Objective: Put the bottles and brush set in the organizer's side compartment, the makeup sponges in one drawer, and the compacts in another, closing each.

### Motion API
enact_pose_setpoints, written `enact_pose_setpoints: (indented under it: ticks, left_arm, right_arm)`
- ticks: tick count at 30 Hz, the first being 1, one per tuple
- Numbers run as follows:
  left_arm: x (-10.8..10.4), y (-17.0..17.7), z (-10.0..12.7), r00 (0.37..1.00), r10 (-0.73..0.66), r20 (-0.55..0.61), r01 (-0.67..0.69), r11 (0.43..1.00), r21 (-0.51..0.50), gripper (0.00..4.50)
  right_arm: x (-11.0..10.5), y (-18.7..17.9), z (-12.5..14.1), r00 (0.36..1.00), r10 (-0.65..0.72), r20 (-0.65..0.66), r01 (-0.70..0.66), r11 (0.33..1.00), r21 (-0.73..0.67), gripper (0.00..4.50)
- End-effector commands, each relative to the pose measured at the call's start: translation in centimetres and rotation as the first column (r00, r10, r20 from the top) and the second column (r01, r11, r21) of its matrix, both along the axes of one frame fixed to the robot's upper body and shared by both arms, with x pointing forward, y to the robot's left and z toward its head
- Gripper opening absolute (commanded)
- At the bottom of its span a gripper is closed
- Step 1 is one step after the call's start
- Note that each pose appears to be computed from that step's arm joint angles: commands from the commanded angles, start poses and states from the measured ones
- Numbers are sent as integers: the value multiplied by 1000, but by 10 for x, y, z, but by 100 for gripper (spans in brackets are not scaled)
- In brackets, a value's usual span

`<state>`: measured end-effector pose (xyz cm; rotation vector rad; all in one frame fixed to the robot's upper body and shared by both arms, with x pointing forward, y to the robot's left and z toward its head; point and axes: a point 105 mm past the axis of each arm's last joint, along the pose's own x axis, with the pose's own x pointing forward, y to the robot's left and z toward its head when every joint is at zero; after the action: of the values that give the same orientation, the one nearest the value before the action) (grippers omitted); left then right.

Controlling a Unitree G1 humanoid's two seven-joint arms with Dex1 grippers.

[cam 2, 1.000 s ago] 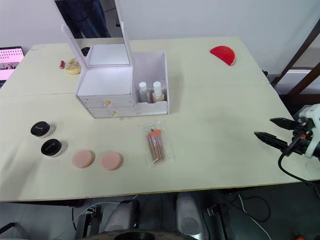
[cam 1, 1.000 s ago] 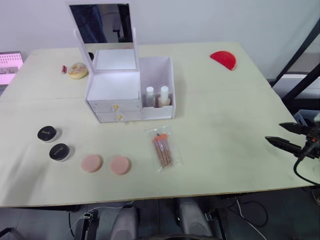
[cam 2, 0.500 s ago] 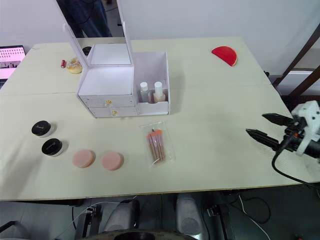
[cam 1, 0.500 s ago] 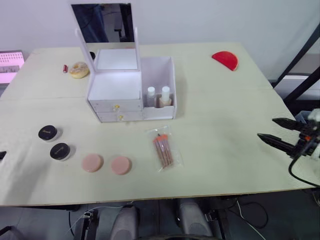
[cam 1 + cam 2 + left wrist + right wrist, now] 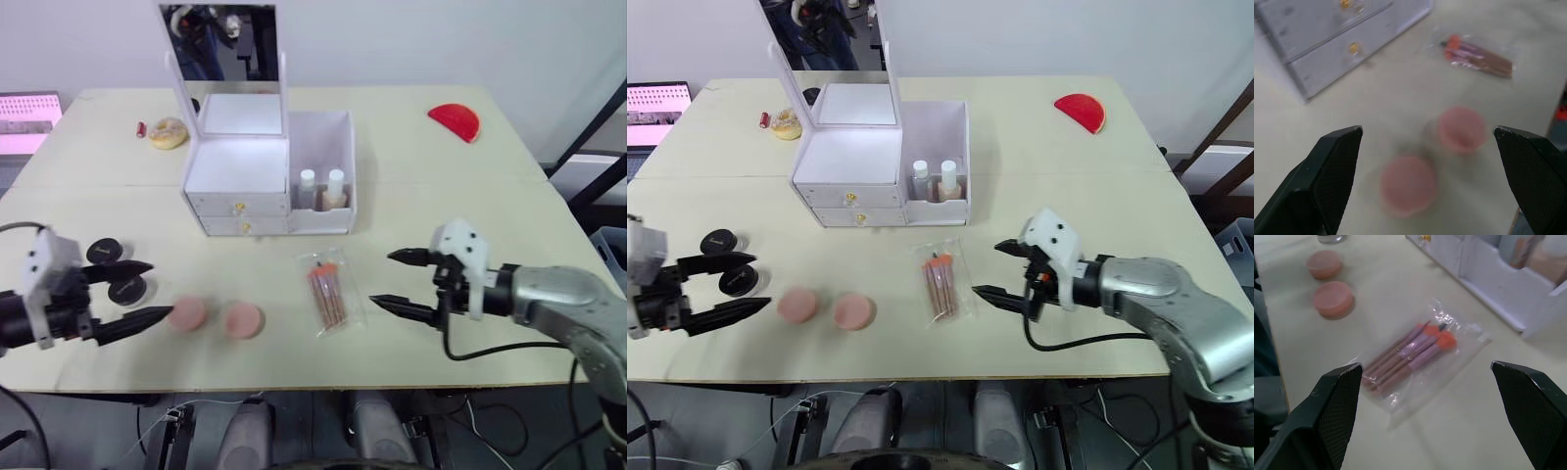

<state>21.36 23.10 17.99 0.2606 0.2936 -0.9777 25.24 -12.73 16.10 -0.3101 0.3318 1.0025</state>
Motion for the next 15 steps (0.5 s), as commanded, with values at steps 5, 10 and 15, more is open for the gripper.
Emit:
enact_pose_setpoints:
  ticks: [5, 10, 15]
  left_arm:
    - [8, -74, -10, 986, -163, 25, 164, 984, -74, 450]
    - [27, -104, -19, 985, -172, 31, 174, 981, -86, 391]
    - [46, -124, -40, 986, -165, 14, 165, 985, -49, 150]
  right_arm:
    - [13, 8, 4, 997, 51, 53, -50, 998, -29, 445]
    - [18, 9, -3, 994, 96, 49, -94, 995, -39, 450]
    - [23, 8, -6, 993, 108, 53, -106, 994, -35, 450]
